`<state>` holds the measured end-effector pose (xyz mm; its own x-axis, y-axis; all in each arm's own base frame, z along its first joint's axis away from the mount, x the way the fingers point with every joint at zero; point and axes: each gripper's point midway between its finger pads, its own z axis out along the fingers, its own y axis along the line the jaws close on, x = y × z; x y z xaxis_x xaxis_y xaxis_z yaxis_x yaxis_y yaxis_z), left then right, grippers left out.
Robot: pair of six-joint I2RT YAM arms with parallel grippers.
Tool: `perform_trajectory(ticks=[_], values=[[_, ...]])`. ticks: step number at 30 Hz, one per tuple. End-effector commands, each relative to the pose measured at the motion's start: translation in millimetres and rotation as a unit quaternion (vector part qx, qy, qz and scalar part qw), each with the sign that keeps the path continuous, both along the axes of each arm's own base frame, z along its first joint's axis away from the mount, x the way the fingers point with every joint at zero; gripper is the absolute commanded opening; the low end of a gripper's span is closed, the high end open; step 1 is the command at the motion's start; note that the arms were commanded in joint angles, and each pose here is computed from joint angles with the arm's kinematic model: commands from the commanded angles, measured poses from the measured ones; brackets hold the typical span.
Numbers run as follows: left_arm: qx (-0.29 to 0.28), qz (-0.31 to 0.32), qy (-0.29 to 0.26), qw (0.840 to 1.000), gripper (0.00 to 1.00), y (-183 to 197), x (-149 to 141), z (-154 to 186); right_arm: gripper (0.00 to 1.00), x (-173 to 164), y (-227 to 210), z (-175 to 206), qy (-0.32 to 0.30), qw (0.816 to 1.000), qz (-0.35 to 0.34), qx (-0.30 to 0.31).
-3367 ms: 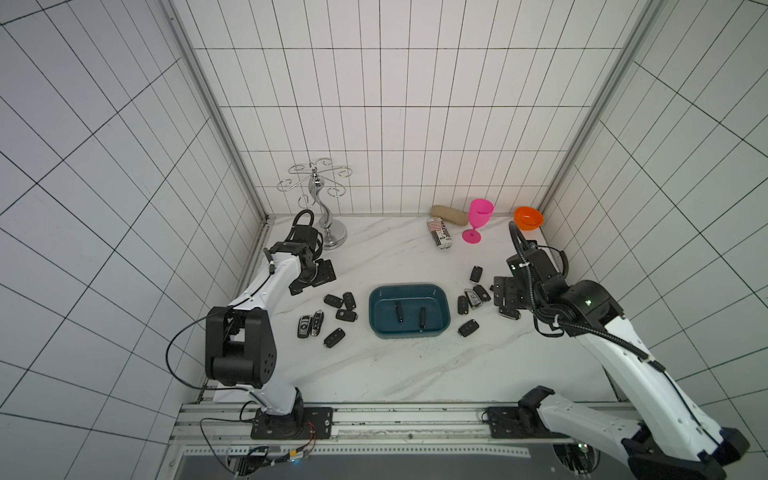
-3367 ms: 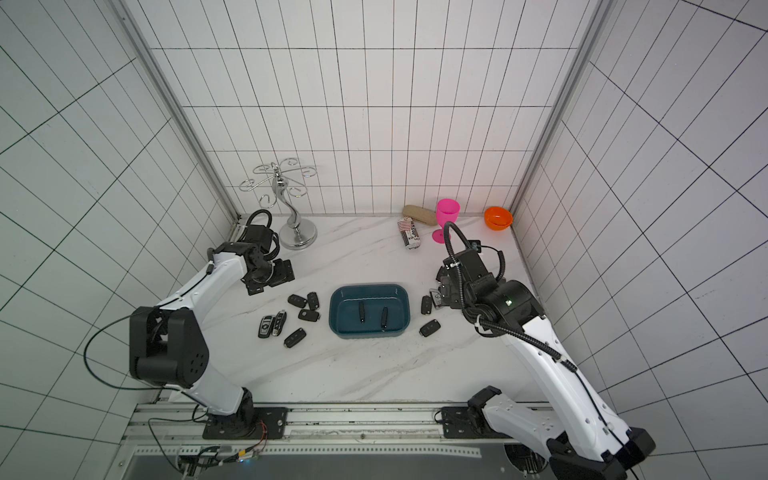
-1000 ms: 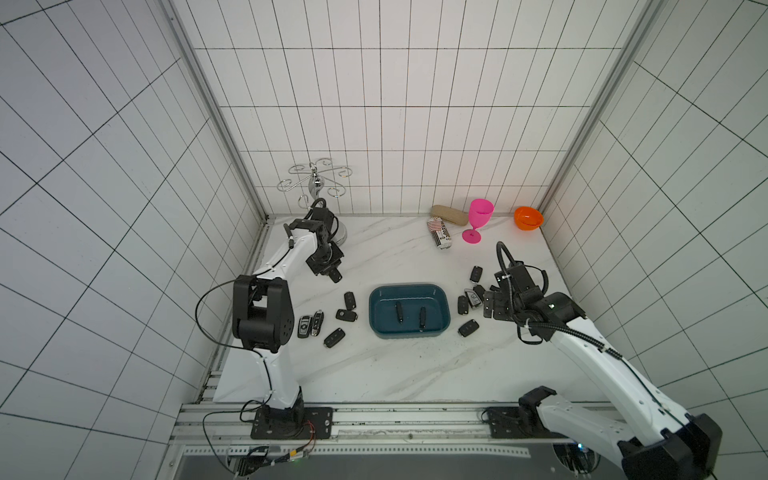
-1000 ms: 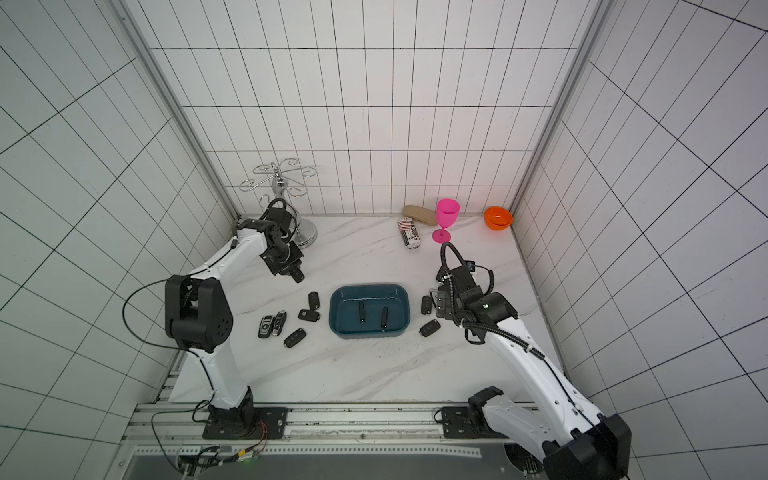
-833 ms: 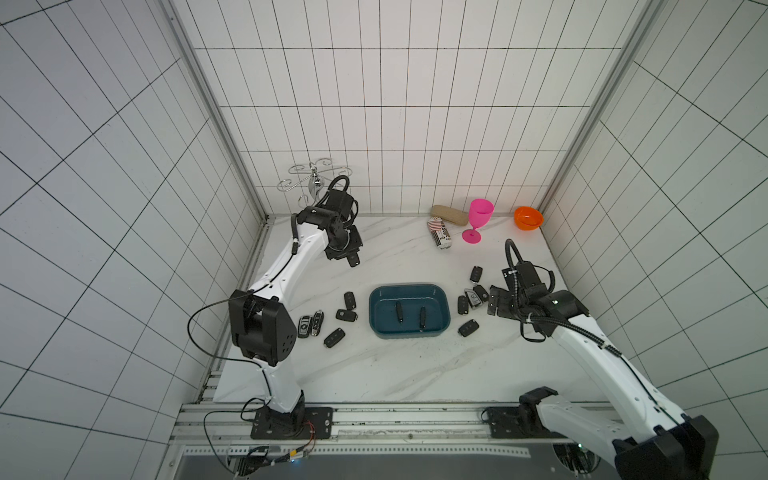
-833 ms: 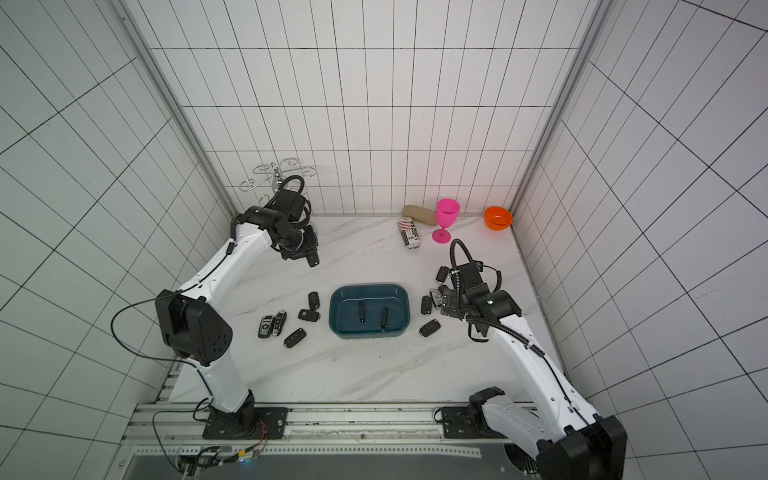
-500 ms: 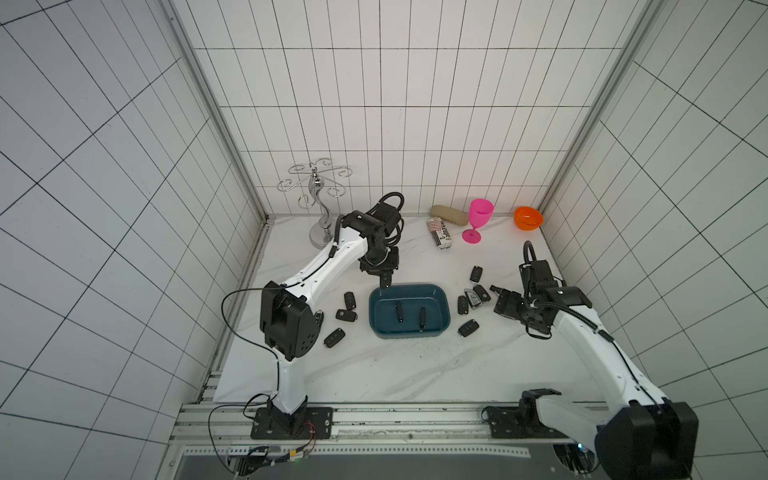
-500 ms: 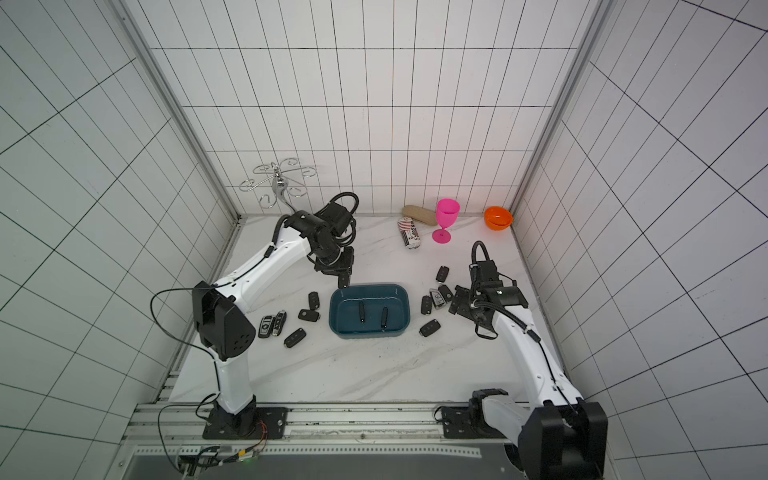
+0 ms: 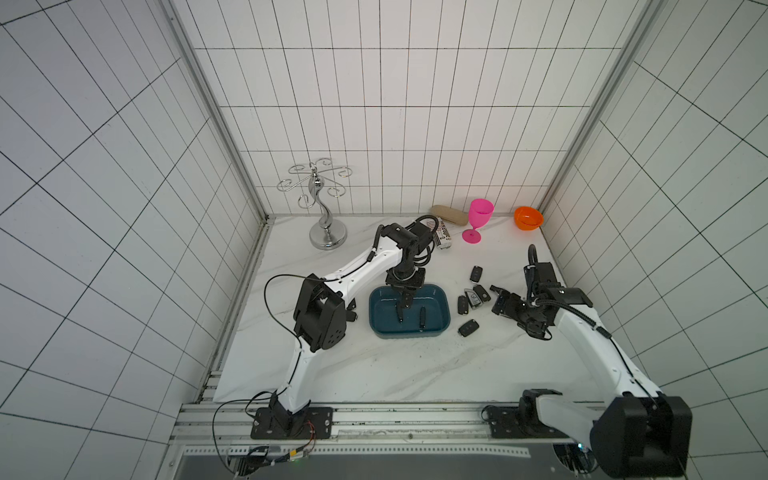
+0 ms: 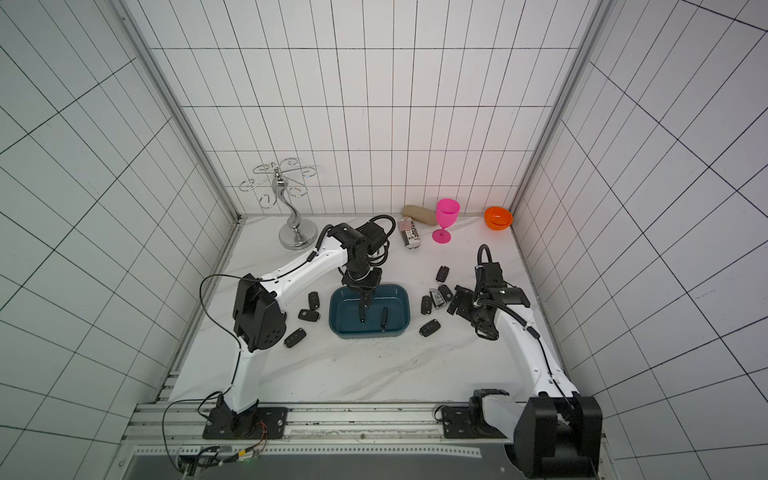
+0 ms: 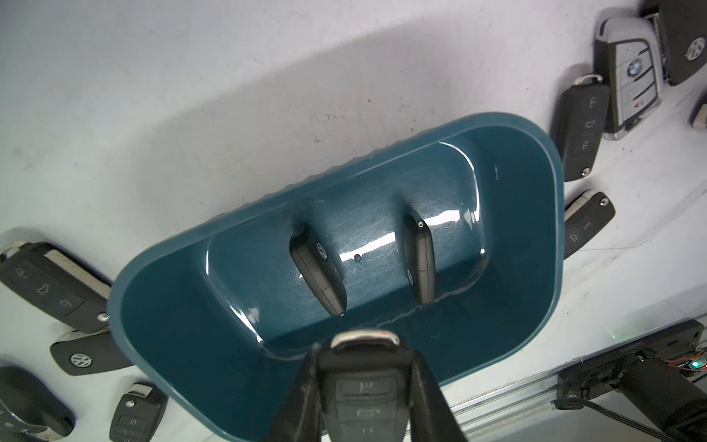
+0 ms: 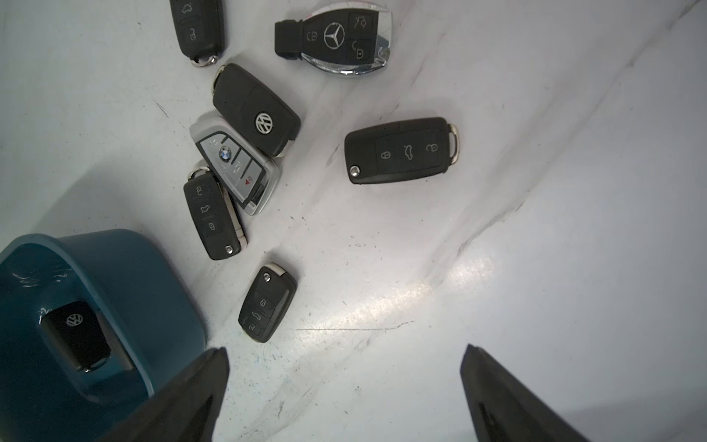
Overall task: Place the car key into the storage box
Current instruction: Place the car key in the storage box.
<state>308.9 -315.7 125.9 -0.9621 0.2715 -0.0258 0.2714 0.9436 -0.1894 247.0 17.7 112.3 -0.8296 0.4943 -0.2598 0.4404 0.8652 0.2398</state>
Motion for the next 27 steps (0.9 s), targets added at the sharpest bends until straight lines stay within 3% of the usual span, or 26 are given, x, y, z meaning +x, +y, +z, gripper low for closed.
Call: perform_trajectory(ticks=[1,12,27], values=[[0.002,-0.008,0.016,1.0,0.17,-3.9,-5.9,-13.6,0.99,-6.9,-1.6,-9.4,0.014,1.0,-0.011,0.008],[0.026,-0.004,0.03,0.999,0.14,-5.5,-5.4,-60.1,0.99,-10.7,0.9,-17.6,0.02,1.0,-0.007,0.017],[0.07,0.014,-0.005,0.997,0.14,1.4,7.0,-105.2,0.99,-12.0,0.4,-20.9,0.022,1.0,-0.005,0.018]])
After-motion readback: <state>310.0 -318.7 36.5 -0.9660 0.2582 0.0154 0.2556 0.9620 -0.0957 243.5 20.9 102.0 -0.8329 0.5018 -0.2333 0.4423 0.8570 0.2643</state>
